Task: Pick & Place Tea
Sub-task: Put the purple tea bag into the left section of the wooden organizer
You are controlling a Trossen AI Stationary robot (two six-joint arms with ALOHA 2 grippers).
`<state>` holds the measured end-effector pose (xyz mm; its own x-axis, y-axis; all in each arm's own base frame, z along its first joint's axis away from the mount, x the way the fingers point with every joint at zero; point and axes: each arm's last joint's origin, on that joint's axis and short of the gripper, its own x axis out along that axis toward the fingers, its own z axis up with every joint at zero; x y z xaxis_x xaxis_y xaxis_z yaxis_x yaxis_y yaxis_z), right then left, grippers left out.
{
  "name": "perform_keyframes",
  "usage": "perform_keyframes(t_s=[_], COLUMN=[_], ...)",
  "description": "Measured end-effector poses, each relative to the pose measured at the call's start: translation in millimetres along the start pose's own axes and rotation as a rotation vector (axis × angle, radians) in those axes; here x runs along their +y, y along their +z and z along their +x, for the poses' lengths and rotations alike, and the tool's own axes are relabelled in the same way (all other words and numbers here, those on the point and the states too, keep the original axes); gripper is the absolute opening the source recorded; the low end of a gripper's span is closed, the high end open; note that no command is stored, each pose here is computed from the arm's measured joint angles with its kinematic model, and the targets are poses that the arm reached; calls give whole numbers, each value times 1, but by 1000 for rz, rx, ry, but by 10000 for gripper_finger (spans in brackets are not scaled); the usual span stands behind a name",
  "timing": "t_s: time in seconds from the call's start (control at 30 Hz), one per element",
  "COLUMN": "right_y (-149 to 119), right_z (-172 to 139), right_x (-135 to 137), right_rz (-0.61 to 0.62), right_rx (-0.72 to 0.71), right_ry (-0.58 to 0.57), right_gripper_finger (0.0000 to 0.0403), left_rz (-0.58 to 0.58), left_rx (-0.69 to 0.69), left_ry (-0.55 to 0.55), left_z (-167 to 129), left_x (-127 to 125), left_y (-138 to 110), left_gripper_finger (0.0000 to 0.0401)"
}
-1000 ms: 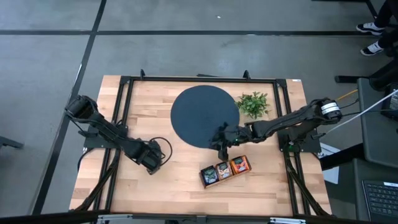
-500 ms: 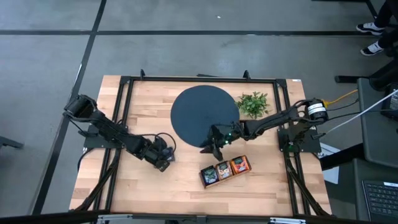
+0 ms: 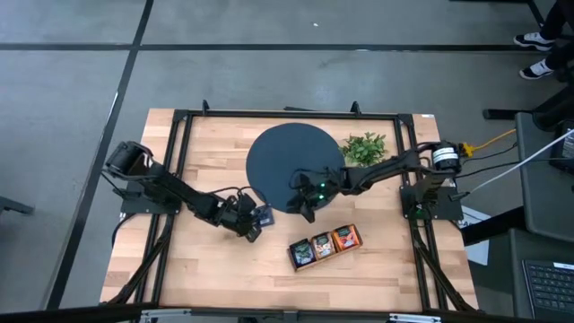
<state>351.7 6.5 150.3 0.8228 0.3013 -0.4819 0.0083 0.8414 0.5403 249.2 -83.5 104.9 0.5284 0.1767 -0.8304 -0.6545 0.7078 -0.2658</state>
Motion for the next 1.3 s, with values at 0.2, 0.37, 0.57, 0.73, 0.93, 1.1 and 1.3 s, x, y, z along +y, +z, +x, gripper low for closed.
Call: perform_keyframes(t_s=[0.2, 0.37, 0.57, 0.73, 0.93, 1.1, 1.3], right_y=[-3, 5, 13, 16, 14, 14, 14], right_z=[27, 46, 55, 56, 56, 56, 56], right_x=[-12, -16, -15, -12, -11, -12, -12], right_rz=[42, 31, 56, 76, 110, 128, 129], right_rx=[100, 142, 207, 245, 273, 276, 276], right_ry=[-55, -78, -103, -49, -34, -40, -40], right_gripper_finger=[162, 162, 162, 162, 162, 162, 162], left_rz=[-17, -29, -49, -62, -43, -40, -46], left_rx=[-16, -21, -38, -78, -104, -110, -123], left_ry=[-23, -26, -32, -30, -39, -44, -50], left_z=[1, 2, 2, 3, 3, 3, 5], left_x=[-2, -2, -2, -3, -4, -5, -6], left_y=[2, 3, 5, 8, 9, 10, 10], left_gripper_finger=[2, 5, 2, 5, 3, 6, 3])
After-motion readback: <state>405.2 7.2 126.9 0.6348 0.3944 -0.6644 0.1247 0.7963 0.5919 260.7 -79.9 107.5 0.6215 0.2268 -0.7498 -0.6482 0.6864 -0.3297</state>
